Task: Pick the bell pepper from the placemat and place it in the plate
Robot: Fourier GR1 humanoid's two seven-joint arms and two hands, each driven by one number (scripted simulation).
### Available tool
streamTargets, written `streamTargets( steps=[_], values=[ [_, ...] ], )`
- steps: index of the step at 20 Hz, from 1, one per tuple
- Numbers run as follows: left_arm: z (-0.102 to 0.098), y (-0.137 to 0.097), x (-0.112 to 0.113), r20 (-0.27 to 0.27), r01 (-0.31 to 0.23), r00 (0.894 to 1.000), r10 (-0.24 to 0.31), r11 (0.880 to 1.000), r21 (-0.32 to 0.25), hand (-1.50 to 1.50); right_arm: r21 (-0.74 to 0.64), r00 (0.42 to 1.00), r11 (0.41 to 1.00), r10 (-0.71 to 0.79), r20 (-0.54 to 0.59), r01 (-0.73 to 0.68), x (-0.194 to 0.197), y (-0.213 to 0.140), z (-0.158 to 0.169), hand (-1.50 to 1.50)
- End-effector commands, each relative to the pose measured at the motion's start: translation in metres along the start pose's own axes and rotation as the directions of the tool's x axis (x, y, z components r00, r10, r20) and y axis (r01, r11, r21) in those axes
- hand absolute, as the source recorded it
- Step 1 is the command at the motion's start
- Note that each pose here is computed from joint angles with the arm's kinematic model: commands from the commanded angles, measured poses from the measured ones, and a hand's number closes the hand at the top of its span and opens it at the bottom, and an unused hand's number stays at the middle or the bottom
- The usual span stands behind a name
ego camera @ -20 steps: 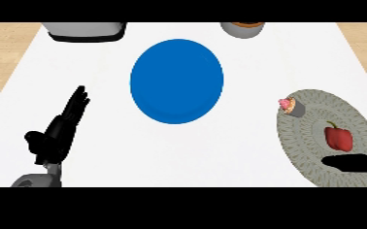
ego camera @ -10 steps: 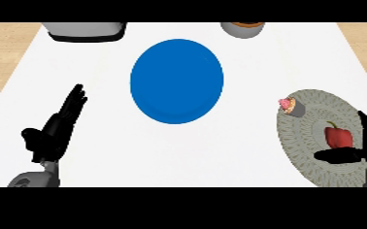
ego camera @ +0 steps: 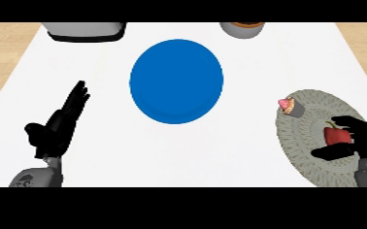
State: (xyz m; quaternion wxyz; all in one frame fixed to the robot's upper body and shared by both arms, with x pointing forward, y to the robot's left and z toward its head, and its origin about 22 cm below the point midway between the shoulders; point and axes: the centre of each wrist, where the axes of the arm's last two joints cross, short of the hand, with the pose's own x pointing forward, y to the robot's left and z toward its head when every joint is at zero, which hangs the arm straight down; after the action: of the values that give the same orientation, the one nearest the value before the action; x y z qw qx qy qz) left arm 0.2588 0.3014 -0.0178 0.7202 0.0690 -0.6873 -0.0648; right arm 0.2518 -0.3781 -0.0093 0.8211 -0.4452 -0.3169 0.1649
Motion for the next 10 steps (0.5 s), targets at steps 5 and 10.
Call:
streamTargets(
  steps=[5, 10],
  values=[
    [0.005, 0.007, -0.003, 0.004, -0.014, 1.0, 0.014, 1.0, 0.0, 0.0, 0.015, 0.995, 1.0, -0.005, 0.101, 0.003, 0.011, 0.023, 0.0, 1.5],
    [0.011, 0.004, -0.006, -0.002, 0.016, 1.0, -0.016, 1.0, 0.002, 0.0, -0.145, 0.987, 0.988, 0.064, 0.146, -0.043, -0.003, -0.008, -0.006, 1.5]
  ],
)
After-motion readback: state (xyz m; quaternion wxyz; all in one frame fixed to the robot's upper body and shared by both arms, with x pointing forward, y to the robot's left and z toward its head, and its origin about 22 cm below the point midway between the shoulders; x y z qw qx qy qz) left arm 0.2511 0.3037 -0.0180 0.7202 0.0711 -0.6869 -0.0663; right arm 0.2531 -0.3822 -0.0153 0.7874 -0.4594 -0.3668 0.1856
